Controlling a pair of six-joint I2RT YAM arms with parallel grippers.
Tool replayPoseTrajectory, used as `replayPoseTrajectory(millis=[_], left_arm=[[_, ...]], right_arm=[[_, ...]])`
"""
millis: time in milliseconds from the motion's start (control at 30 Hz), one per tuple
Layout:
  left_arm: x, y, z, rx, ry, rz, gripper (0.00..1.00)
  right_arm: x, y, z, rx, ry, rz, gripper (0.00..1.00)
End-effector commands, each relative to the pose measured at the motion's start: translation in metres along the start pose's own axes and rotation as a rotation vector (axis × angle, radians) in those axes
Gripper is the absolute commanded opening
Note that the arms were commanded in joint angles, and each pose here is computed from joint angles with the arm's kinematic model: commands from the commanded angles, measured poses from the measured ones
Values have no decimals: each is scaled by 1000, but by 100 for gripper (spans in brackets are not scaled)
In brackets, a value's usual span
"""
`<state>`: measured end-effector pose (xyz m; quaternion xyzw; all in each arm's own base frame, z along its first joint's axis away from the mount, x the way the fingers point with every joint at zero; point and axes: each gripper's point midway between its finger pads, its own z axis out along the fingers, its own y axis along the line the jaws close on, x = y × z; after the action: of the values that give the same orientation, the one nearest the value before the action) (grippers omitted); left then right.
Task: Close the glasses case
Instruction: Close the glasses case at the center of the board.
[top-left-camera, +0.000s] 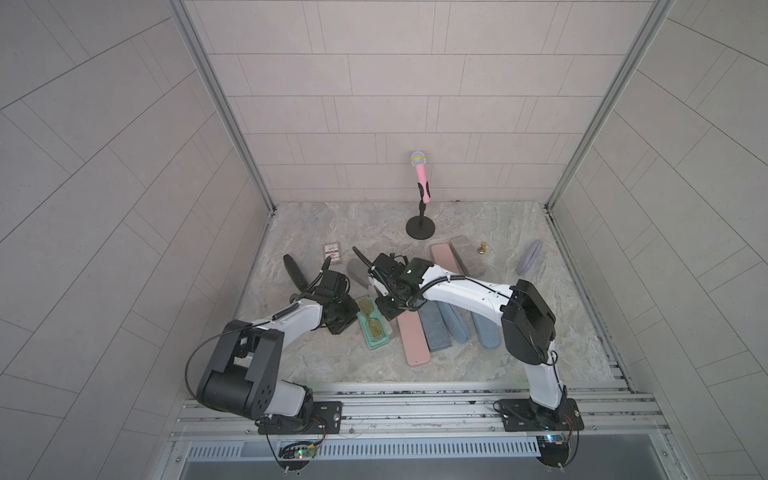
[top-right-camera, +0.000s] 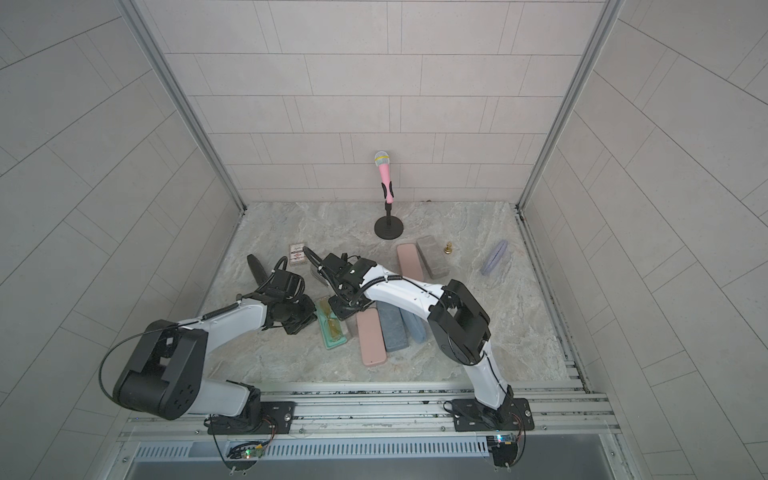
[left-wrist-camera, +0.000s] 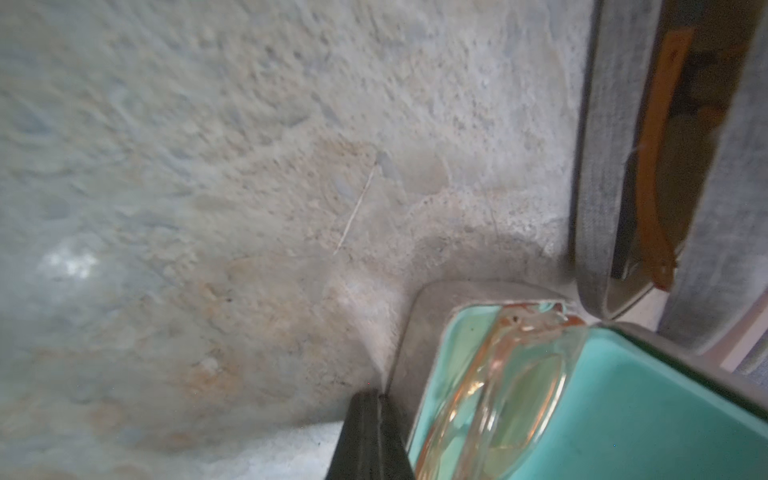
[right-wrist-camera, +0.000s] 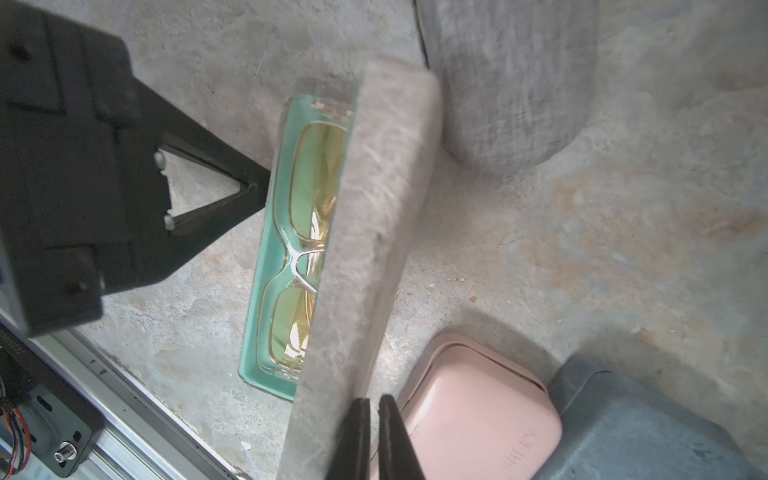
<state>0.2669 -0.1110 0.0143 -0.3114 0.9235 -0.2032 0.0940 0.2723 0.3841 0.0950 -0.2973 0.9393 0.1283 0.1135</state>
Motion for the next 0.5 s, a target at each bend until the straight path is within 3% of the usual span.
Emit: replayPoseTrajectory(millis=[0,467], left_arm=[[7,12,2,-50,8,-14,0],[8,8,-1,-37,4,-2,0]], right_arm=[[3,6,7,9,23,-14,10],[-5,22,23,-16,24,-11,10]])
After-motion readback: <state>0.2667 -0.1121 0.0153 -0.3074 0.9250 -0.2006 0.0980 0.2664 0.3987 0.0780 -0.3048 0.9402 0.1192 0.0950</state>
